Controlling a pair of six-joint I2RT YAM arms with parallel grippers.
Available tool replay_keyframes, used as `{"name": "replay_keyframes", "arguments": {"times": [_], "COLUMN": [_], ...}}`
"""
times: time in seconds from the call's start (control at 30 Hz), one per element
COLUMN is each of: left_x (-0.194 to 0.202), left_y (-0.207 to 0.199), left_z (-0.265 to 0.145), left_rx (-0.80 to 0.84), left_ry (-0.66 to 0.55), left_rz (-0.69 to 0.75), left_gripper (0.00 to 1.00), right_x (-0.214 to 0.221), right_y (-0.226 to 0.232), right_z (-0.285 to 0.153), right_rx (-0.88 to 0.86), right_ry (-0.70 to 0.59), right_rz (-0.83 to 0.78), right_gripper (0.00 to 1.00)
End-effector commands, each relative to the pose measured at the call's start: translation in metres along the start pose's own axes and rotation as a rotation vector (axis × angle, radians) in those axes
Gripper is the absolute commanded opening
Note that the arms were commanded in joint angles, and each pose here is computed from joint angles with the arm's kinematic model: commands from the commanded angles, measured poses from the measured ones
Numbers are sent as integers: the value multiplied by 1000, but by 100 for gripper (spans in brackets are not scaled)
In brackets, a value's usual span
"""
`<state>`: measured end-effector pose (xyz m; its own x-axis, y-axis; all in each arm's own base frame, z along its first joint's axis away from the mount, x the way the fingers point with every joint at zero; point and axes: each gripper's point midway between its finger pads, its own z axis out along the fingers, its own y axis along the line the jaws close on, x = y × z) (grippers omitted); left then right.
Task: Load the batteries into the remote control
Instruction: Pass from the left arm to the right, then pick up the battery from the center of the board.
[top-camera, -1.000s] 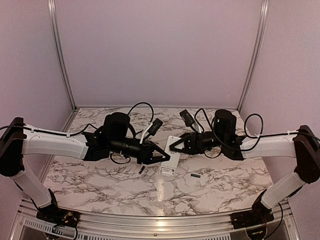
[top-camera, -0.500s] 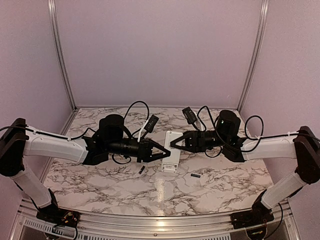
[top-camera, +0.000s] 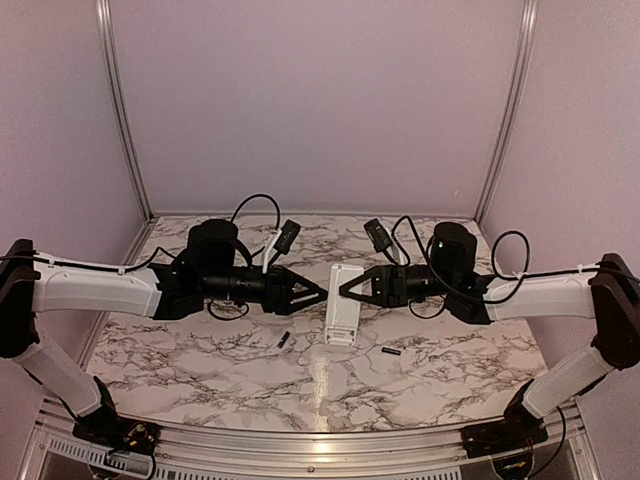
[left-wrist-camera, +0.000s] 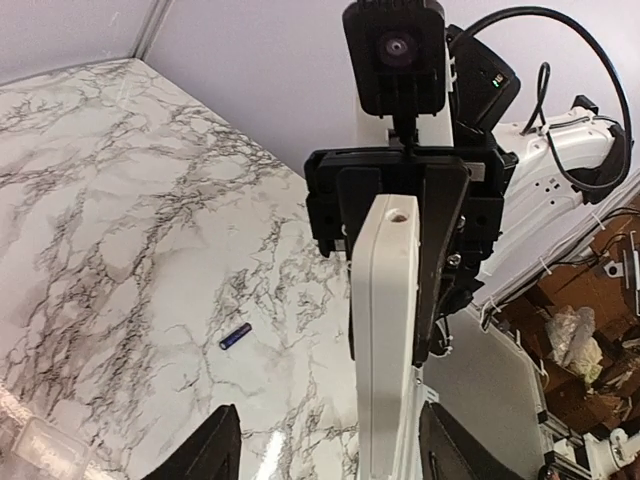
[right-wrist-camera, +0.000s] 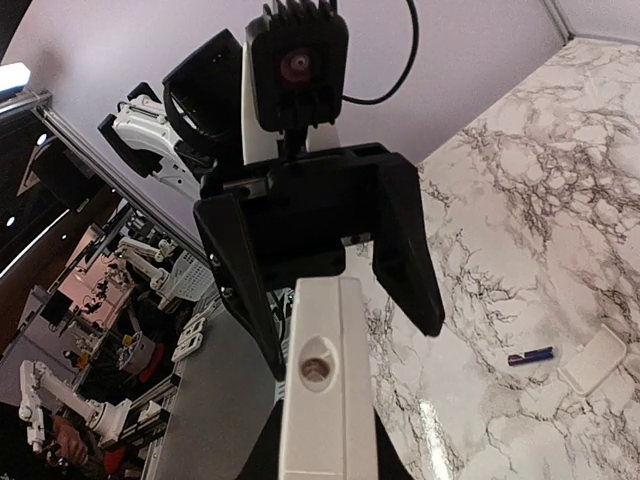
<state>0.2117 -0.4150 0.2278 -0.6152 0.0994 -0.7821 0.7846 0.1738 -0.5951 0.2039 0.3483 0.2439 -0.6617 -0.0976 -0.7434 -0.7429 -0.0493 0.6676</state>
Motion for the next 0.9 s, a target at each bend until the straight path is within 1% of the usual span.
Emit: {"name": "replay_keyframes", "arguments": {"times": [0.0, 0.07, 0.13, 0.33, 0.43, 0.63, 0.7, 0.87], "left_x": [9, 22, 36, 72, 89, 109, 112, 114], "left_y": [38, 54, 66, 94, 112, 138, 149, 155], "left_z": [-40, -55, -65, -77, -77, -66, -65, -53], "left_rx": [-315, -426, -501, -633, -699, -779, -830, -831], "left_ry": [74, 139, 217, 395, 497, 628, 664, 688], "left_rz": [100, 123, 153, 164, 149, 105, 92, 68], "left_gripper": [65, 65, 62, 44, 37, 31, 29, 30], "right_x": [-7, -8, -10, -8, -3, 3, 4, 7], "right_y": [-12, -23, -34, -63, -72, -84, -85, -88], "right_z": [-7, -14, -23, -42, -48, -56, -57, -59], "right_rx": [98, 137, 177, 297, 351, 410, 419, 436], "right_ry": [-16, -30, -47, -57, -51, -53, -53, -50], "right_rz": [-13, 9, 28, 75, 81, 106, 106, 108], "right_gripper": [0, 0, 0, 0, 0, 0, 0, 0]}}
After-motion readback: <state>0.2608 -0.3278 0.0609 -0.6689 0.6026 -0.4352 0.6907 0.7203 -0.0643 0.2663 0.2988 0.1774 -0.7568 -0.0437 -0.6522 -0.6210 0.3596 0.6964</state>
